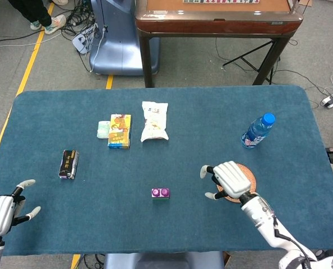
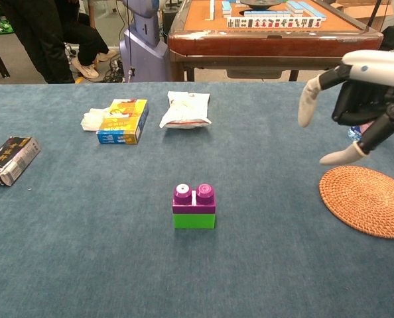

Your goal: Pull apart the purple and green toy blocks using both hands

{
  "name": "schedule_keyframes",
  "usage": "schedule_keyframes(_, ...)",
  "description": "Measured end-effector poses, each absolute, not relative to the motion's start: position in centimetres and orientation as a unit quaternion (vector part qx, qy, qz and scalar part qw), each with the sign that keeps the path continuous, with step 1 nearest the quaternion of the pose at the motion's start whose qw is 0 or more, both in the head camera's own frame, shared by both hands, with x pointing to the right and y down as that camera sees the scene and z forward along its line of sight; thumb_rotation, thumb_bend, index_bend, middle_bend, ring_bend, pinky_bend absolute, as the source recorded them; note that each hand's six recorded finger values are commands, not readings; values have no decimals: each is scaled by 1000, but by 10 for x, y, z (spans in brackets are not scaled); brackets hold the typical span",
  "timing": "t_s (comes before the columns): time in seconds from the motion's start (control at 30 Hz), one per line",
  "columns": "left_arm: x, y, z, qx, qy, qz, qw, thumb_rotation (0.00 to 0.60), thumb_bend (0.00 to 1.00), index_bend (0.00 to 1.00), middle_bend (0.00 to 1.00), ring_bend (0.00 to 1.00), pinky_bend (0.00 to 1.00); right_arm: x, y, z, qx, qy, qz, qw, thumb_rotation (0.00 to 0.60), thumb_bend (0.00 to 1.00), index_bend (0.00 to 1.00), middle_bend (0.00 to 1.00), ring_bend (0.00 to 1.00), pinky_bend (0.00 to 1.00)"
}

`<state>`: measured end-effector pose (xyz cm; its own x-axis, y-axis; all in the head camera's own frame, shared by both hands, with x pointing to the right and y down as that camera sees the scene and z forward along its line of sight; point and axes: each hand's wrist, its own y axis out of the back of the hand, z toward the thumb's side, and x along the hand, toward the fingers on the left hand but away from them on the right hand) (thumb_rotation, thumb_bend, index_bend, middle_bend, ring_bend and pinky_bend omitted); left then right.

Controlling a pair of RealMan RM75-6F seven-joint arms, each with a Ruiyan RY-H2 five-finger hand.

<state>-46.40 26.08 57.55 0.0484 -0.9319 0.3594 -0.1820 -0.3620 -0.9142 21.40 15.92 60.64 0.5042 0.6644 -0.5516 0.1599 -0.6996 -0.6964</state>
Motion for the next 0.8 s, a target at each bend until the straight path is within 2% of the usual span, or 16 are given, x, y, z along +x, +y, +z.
schedule_keyframes(0.47,-462,260,582,-639,436,-528,351,600,72,336,903,859,1000,151,177,639,-830,-213,436,275,600,0,382,1000,1000,1000)
schedule_keyframes(0.8,-463,262,584,-639,436,-530,347,600,72,336,903,859,1000,126,181,662,-827,-209,440,280,600,0,271,1000,1000,1000)
